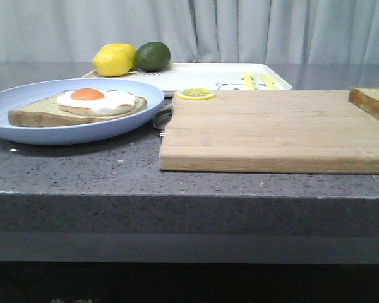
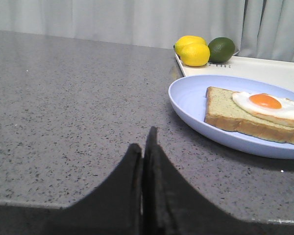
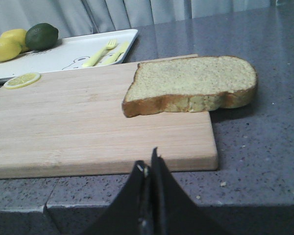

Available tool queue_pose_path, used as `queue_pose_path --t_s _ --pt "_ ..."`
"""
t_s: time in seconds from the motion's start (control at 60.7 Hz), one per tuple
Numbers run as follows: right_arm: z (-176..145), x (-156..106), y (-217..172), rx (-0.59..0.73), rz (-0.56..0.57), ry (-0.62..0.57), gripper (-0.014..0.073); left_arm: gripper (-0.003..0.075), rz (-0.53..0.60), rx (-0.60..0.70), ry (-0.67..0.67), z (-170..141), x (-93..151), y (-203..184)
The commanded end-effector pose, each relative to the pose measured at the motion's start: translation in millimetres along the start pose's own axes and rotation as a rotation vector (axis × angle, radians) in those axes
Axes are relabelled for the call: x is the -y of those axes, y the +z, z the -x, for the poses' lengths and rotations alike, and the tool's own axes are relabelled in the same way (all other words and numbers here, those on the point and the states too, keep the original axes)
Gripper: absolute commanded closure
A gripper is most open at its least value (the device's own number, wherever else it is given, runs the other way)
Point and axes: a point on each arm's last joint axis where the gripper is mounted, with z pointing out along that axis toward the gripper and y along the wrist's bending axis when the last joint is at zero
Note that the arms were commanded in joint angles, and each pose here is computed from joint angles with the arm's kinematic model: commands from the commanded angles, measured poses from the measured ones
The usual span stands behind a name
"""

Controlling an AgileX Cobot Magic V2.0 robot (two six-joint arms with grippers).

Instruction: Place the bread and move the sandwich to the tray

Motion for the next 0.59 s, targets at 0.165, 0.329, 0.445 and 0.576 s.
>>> queue_pose_path --t_s 0.165,0.329,0.445,0.576 --pt "11 0 -2 0.116 -0.003 -0.005 0.0654 0.0741 -0.005 0.127 -0.010 11 0 -2" --pt "19 -1 -3 0.167 0.000 -0.004 0.0654 0.0741 -0.001 0.262 -0.010 23 0 -5" --pt "35 -5 -8 0.216 0.010 -0.005 0.0655 0.0741 0.003 0.425 -0.042 40 -1 -11" --pt "65 -12 -19 0.277 0.031 -0.009 0.0655 0.0741 -0.011 0.471 -0.044 70 3 -20"
